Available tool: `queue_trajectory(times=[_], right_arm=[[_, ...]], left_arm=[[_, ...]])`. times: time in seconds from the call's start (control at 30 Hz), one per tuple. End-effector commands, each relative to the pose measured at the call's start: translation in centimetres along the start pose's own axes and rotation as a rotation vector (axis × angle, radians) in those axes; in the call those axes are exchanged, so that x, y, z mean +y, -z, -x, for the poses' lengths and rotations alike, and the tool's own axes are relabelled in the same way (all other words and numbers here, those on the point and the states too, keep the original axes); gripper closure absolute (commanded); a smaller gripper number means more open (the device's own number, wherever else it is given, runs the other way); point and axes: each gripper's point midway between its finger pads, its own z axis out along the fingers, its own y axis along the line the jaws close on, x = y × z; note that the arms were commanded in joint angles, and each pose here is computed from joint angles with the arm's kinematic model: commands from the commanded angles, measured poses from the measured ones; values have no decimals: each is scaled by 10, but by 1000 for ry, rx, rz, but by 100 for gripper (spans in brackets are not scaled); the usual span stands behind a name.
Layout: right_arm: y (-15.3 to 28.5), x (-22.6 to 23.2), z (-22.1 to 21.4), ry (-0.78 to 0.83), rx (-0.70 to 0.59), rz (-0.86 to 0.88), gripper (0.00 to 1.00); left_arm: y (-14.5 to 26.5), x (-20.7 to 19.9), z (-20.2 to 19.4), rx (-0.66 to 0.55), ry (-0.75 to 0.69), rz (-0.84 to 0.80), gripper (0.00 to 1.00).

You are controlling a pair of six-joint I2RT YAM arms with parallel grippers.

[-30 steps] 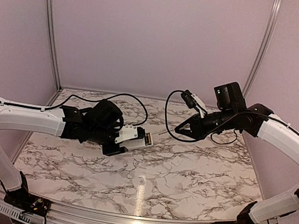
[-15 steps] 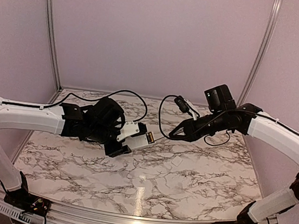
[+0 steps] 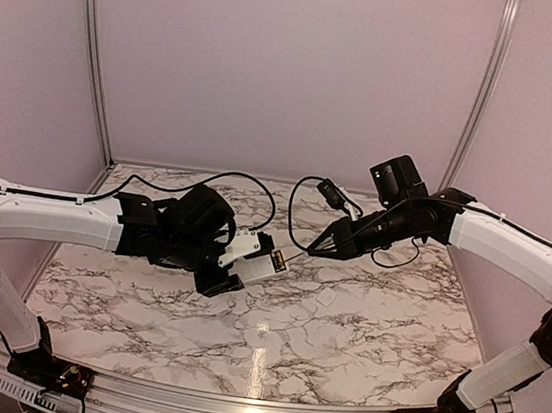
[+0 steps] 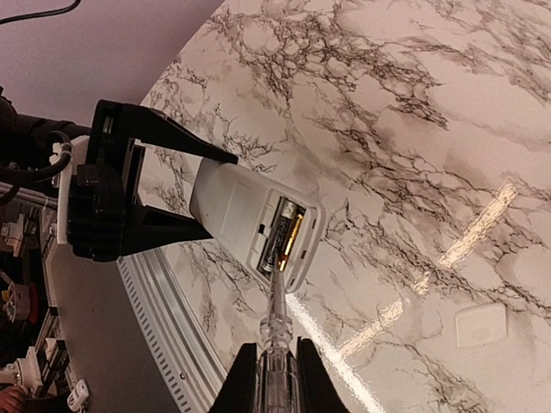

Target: Unload the batteries from the remote control

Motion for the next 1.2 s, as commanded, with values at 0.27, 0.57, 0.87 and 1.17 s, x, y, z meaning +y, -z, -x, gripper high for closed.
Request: queue_trajectory(times=[0.27,0.57,0.87,1.17], right_arm=[[-6,2,11,-26,13,-23,100],[-27,9,3,18,89,-76,100],[-34,8,0,-19,127,-76,100],[-23,3,3,-30,121,-144,100]], left_arm=[[7,3,16,-29,18,14,86],[12,1,25,-47,24,-9,89],[16,1,24,-38,44,-14,90],[14,-3,8,16,40,-21,91]])
